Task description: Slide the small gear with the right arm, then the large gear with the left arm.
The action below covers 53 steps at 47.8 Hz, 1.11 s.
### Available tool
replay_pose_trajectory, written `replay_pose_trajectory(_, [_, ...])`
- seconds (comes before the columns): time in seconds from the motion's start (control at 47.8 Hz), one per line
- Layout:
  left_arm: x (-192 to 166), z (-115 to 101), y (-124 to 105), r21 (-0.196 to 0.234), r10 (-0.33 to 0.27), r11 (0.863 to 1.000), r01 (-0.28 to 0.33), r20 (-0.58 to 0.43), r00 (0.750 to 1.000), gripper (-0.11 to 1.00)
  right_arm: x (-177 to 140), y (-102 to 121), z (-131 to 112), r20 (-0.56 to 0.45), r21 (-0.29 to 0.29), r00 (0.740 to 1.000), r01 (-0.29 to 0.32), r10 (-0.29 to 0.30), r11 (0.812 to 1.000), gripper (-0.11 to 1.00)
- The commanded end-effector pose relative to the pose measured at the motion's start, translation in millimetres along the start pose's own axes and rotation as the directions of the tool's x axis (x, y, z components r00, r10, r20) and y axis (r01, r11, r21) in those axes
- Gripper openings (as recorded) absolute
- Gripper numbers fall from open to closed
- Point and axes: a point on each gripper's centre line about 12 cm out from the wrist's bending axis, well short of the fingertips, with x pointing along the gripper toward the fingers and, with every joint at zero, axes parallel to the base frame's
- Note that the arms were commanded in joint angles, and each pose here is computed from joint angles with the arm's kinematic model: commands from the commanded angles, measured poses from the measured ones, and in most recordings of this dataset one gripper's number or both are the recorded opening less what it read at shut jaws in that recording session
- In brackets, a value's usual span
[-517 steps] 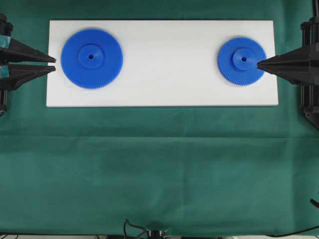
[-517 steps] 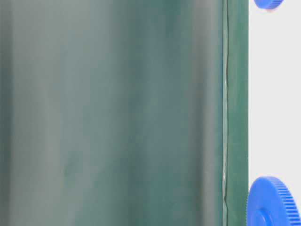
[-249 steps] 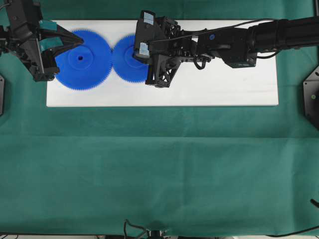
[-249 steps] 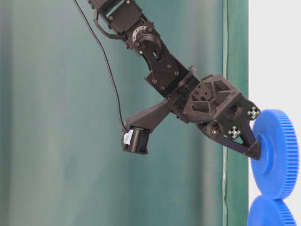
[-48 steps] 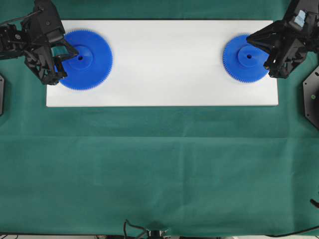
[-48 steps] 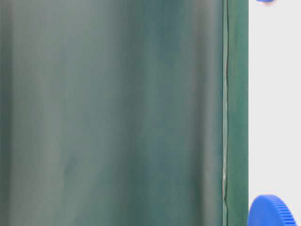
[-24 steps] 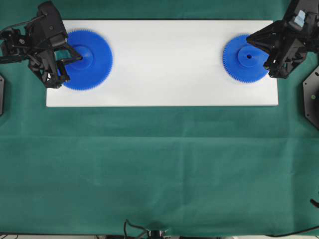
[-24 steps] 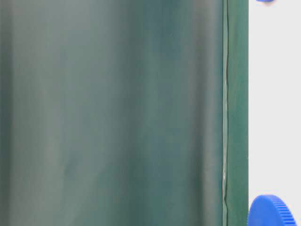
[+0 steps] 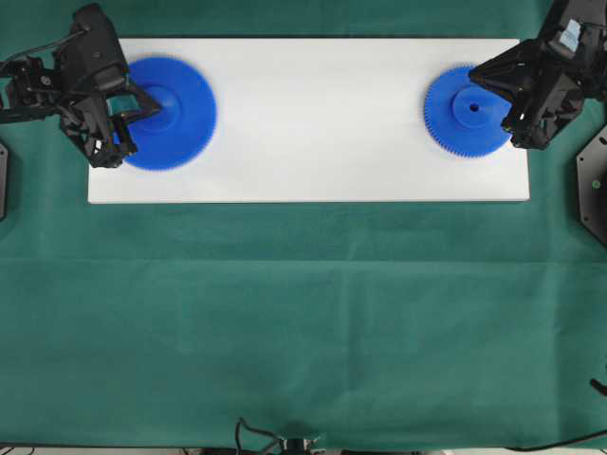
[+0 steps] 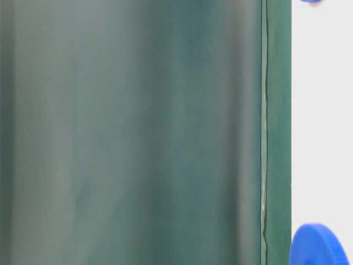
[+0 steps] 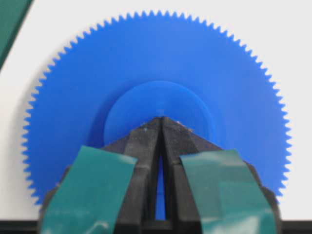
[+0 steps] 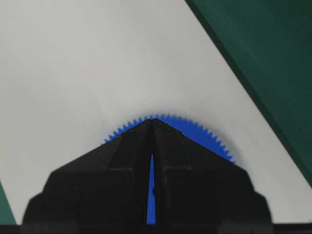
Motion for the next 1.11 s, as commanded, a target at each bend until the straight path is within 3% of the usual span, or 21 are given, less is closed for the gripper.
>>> replay_pose_trajectory(0.0, [6,-7,2,-0.009,0.006,1.0,-0.006,-0.027,1.0,0.0,0,2,6,0.016,-0.002,1.0,-0.004,0.004,1.0,0.52])
replay_pose_trajectory(0.251, [17,-16,3,-0.016,0.01,1.0,-0.011,-0.081,0.997,0.0,2,1,6,0.006,-0.003,1.0,-0.001,0.001,1.0,0.52])
replay_pose_trajectory(0.44, [20,-12,1,-0.056,0.006,0.998,-0.009,-0.057,0.998,0.0,3,1,6,0.005,-0.002,1.0,0.0,0.0,1.0,0.52])
replay_pose_trajectory(0.649, [52,19,-15,-0.044,-0.031,0.999,0.032,0.025,0.999,0.0,6,2,8,0.018,-0.001,1.0,-0.004,0.004,1.0,0.52])
replay_pose_trajectory(0.9, [123,79,-38,-0.014,-0.064,0.998,0.065,0.09,0.994,0.0,8,2,8,0.014,-0.003,1.0,-0.003,0.003,1.0,0.52])
replay_pose_trajectory(1.088, [172,119,-68,0.042,-0.107,0.994,0.103,0.122,0.987,0.0,8,2,8,0.014,-0.003,1.0,-0.003,0.003,1.0,0.52])
